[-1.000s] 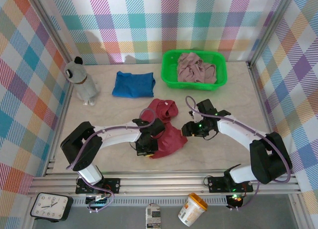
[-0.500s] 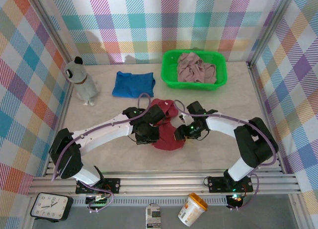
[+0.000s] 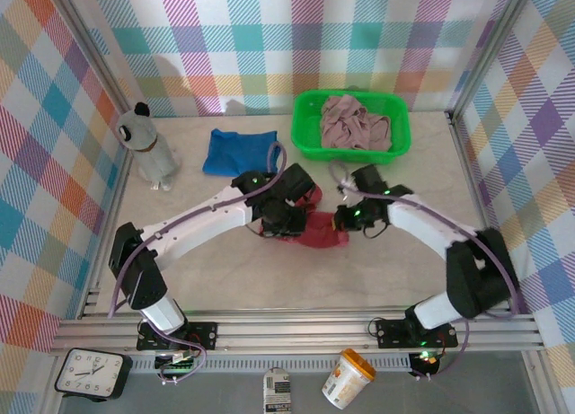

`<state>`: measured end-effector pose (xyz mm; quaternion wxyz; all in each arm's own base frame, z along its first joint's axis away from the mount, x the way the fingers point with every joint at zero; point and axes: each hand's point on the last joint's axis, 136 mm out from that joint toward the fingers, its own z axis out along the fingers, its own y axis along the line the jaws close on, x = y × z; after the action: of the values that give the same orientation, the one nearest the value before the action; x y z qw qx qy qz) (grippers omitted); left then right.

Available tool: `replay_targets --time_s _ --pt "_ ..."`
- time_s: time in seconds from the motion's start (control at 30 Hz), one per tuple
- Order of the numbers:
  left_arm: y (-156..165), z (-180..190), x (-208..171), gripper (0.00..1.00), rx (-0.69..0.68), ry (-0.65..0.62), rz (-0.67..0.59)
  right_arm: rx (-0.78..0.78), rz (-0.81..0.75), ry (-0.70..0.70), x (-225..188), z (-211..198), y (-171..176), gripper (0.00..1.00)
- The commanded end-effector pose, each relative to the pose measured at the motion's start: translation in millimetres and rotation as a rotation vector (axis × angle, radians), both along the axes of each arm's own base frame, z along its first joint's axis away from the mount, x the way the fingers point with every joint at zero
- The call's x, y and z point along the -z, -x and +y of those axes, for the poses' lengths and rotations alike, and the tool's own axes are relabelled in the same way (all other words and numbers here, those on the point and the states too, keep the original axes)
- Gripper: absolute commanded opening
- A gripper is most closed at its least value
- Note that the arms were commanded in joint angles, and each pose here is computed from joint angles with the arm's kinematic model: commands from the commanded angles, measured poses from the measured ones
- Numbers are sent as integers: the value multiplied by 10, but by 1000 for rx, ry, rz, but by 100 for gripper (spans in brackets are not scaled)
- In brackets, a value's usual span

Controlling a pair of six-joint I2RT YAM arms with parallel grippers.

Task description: Fold and stack the tank tops

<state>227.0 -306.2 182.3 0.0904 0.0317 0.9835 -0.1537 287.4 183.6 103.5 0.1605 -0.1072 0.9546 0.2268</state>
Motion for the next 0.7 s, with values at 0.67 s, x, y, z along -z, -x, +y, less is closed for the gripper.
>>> replay_targets --time_s 0.67 --pt "-328 1254 -34 0 -139 -218 -66 -306 -96 -95 -497 660 687 4"
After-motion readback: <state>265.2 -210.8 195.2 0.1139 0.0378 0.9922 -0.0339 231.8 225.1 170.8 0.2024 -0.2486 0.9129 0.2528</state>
